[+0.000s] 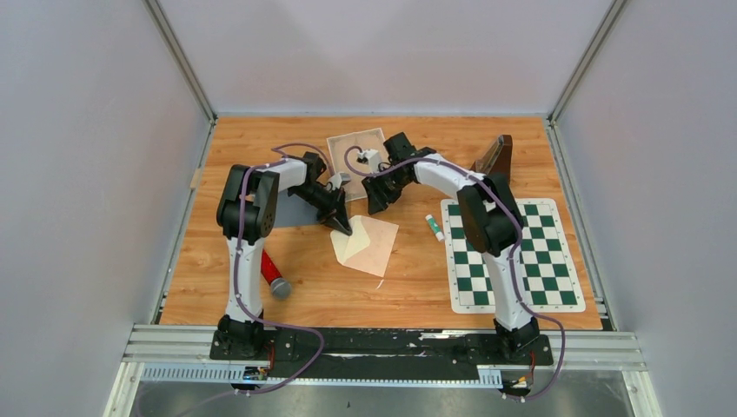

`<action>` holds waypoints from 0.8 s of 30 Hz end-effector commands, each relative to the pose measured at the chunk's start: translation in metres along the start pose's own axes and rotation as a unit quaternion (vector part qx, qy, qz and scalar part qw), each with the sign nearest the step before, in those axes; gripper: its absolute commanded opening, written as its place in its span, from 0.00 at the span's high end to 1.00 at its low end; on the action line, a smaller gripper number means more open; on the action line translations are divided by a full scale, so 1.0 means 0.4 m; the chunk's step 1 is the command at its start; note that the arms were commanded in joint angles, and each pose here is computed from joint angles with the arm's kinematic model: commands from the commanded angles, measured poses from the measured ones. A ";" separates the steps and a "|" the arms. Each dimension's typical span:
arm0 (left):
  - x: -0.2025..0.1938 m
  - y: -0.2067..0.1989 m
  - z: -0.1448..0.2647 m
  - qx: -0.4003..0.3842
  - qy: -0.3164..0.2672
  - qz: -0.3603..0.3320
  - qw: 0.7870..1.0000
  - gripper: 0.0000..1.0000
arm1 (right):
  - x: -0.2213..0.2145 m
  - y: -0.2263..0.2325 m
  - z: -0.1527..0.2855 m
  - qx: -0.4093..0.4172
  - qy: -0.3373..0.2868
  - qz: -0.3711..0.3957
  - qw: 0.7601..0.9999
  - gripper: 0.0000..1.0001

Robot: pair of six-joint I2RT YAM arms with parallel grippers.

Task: Place the letter into the envelope and seal it
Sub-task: Place the letter in the envelope, then pick up the envelope from the center of the board.

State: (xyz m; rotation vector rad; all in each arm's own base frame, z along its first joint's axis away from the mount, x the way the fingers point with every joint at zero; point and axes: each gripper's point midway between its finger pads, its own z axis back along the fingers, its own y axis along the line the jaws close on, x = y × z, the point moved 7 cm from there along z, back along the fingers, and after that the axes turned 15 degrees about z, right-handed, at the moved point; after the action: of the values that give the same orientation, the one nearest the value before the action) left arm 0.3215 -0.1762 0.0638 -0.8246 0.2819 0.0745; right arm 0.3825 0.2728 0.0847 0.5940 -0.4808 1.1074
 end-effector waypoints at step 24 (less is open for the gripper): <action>0.033 -0.099 0.161 -0.012 -0.091 -0.086 0.992 0.63 | 0.013 0.035 0.123 -0.059 -0.016 0.093 0.994 0.55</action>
State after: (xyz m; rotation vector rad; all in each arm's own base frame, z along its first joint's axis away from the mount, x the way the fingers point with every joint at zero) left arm 0.3364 -0.1765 0.0716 -0.8548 0.2460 0.0745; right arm 0.3673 0.2710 0.0835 0.4445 -0.5754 1.3035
